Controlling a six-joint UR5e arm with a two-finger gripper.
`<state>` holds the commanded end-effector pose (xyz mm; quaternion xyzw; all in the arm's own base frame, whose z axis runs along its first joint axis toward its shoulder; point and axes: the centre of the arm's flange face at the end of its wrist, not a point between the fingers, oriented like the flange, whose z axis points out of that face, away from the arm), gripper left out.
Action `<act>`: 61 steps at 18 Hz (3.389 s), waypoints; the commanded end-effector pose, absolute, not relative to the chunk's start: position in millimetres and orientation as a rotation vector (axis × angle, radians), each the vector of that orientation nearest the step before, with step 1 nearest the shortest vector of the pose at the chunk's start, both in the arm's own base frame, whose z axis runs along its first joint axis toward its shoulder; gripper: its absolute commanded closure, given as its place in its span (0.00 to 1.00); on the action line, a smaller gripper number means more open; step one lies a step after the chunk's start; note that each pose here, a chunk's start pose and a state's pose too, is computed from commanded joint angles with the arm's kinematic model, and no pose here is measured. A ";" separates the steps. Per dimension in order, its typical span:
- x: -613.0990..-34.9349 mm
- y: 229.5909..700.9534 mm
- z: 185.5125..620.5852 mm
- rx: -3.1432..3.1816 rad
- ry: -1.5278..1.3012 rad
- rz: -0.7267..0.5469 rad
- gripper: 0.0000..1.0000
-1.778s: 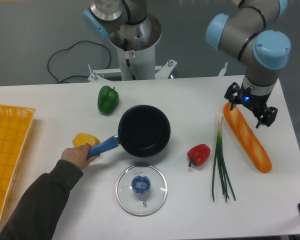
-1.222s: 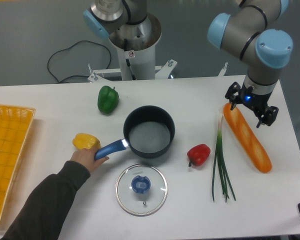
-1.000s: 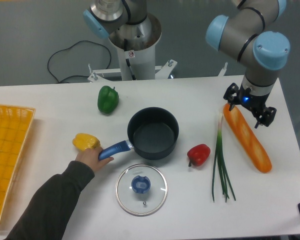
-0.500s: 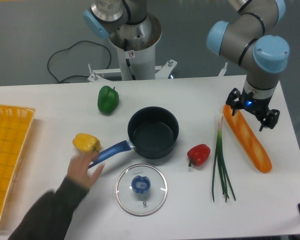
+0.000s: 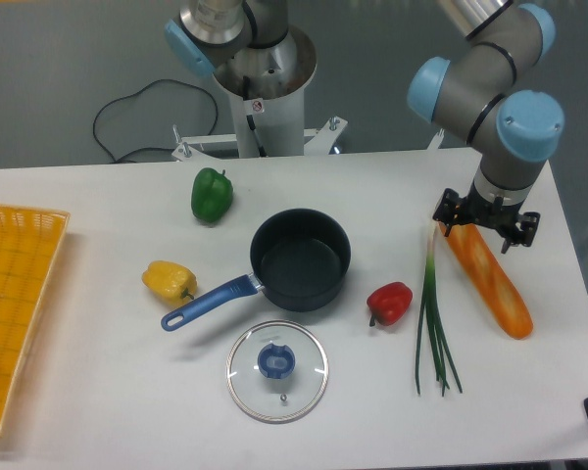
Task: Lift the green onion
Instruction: 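Move the gripper over the green onion stalks and lower toward them, then close the gripper around the green onion stalks near their roots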
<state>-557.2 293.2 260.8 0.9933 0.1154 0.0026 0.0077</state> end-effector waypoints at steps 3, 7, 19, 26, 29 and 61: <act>-551.5 298.0 255.1 3.104 0.376 0.029 0.00; -539.7 312.1 250.5 3.120 0.337 0.058 0.00; -512.5 310.0 220.2 3.145 0.331 0.201 0.08; -518.7 295.8 207.7 3.138 0.323 0.222 0.12; -520.4 296.3 205.5 3.141 0.323 0.216 0.12; -526.8 296.5 181.7 3.127 0.327 0.236 0.38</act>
